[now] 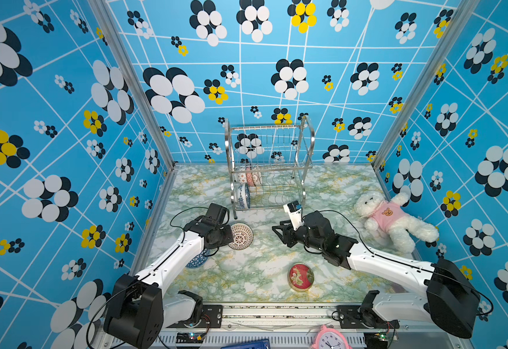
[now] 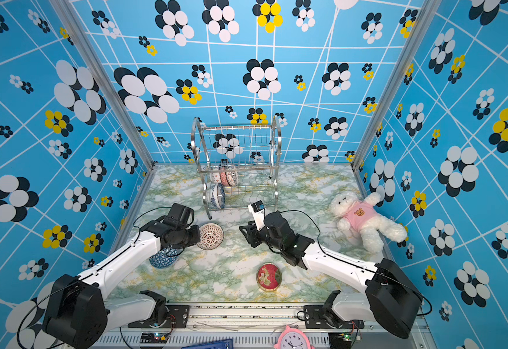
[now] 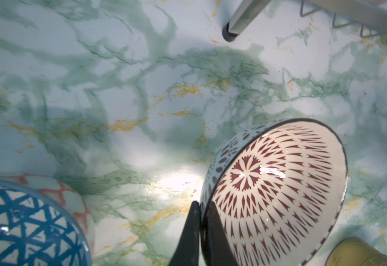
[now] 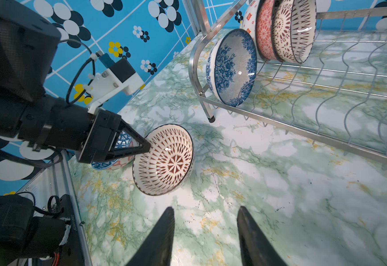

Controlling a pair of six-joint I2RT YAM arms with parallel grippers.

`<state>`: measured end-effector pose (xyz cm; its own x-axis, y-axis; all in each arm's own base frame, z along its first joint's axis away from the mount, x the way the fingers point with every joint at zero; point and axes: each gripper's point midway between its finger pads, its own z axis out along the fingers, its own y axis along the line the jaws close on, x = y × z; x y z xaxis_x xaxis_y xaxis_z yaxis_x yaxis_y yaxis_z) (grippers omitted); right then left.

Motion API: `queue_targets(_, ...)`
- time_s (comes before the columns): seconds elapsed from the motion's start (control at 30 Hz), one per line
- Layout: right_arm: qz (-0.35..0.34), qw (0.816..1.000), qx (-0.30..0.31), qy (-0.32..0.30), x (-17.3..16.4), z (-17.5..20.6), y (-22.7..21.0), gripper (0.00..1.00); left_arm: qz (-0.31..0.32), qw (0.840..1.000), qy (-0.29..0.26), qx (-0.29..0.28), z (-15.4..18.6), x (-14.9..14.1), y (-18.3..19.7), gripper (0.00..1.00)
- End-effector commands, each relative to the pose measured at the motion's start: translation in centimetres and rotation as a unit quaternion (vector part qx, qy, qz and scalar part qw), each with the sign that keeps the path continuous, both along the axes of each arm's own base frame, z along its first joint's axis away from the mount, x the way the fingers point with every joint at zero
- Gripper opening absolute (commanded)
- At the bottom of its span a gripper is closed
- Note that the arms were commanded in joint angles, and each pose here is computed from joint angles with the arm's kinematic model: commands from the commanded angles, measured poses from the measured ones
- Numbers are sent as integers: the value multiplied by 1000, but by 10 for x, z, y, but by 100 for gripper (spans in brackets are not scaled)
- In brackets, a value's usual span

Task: Load bowls into a dish rack
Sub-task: Move the bowl to the center of the table.

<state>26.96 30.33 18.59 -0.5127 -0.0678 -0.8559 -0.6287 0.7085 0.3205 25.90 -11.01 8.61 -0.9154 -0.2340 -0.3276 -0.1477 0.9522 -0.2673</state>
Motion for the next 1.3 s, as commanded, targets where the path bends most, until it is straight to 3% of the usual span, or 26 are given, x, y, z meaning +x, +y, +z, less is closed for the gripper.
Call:
queue_targets(0.0,-48,999,-7,19,8,-5,-29,47,1,1000,-6,-13,4,-6,-16,2)
queue_targets(0.4,-125,991,-34,33,11,-9,-89,47,-86,996,1,5,-2,-9,-89,2)
queue_targets(0.77,-110,992,-58,18,4,-2,-94,48,-109,994,6,9,-7,-8,-111,13)
queue_targets(1.27,-46,992,-121,13,-11,13,-75,53,-103,995,-7,3,24,-8,-79,59)
